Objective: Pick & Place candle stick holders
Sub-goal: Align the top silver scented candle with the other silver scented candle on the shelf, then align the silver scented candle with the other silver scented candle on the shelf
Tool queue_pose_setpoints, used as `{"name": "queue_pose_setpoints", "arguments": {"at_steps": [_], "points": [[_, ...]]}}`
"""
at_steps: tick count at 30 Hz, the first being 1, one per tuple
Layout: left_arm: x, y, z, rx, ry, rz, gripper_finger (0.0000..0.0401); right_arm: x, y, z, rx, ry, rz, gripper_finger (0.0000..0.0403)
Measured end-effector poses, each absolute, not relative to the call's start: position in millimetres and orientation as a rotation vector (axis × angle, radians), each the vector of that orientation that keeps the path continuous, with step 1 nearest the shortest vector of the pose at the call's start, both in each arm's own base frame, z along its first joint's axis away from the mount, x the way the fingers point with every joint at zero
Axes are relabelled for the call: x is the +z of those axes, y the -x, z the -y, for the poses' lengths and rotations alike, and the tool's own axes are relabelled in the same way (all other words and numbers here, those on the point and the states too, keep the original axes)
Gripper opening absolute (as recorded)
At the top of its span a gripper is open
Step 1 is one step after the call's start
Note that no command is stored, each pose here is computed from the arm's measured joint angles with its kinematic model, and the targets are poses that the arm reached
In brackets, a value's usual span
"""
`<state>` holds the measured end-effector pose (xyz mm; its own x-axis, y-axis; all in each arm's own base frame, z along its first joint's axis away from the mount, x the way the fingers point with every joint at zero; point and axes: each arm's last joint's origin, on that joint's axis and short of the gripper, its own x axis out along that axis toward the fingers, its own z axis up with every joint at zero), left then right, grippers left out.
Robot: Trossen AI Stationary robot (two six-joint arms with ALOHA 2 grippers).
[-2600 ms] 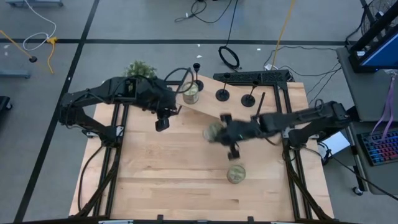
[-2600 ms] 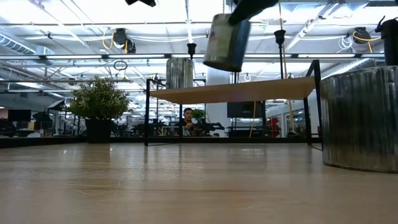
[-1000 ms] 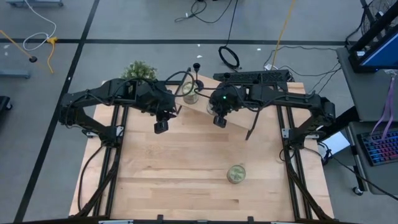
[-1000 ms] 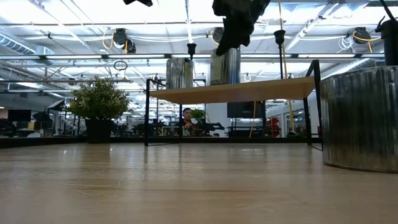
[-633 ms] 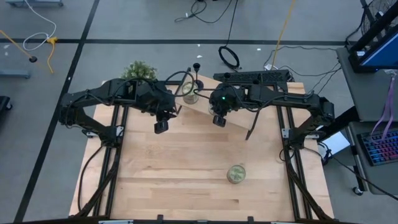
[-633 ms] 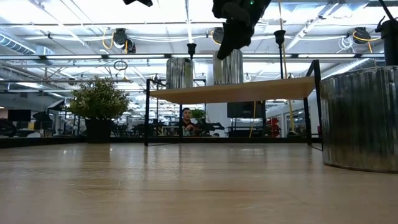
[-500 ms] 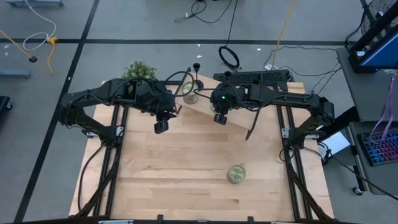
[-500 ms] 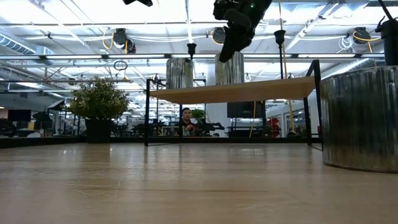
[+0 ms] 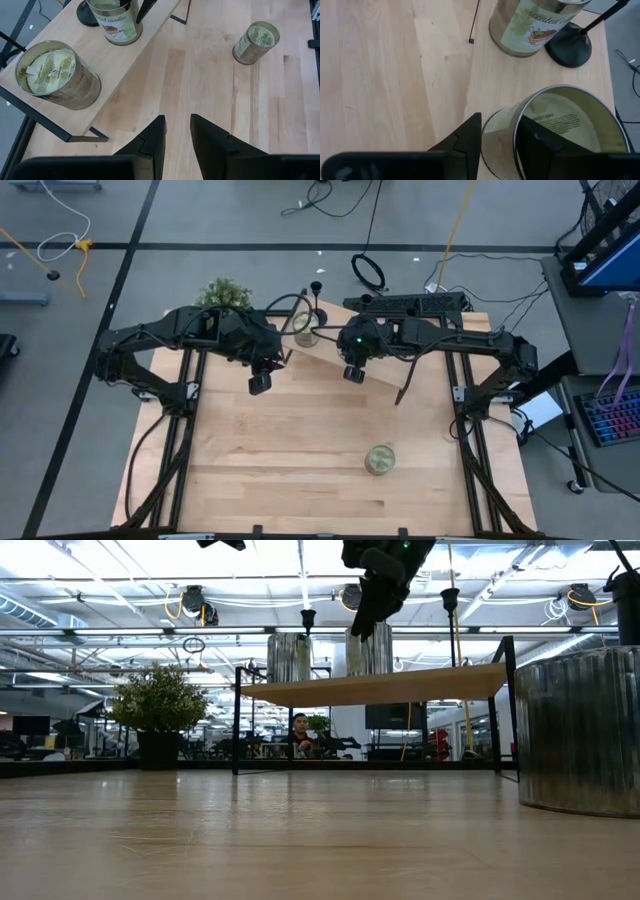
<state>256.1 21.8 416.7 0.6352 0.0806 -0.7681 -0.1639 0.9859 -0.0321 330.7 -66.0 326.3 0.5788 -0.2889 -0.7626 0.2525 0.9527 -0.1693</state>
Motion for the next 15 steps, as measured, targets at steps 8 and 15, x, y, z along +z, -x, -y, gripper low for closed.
{"name": "queue_pose_setpoints", "arguments": {"at_steps": [8,15], "points": [[417,-256,-22,0.142,0.106,-0.871,0.0097,339,-324,58,-0.305,0.046,-0.846,0.0109],[417,-256,-22,0.142,0.106,-0.869,0.0097,365,-308,48,-0.292,0.053,-0.737,0.0110]]}}
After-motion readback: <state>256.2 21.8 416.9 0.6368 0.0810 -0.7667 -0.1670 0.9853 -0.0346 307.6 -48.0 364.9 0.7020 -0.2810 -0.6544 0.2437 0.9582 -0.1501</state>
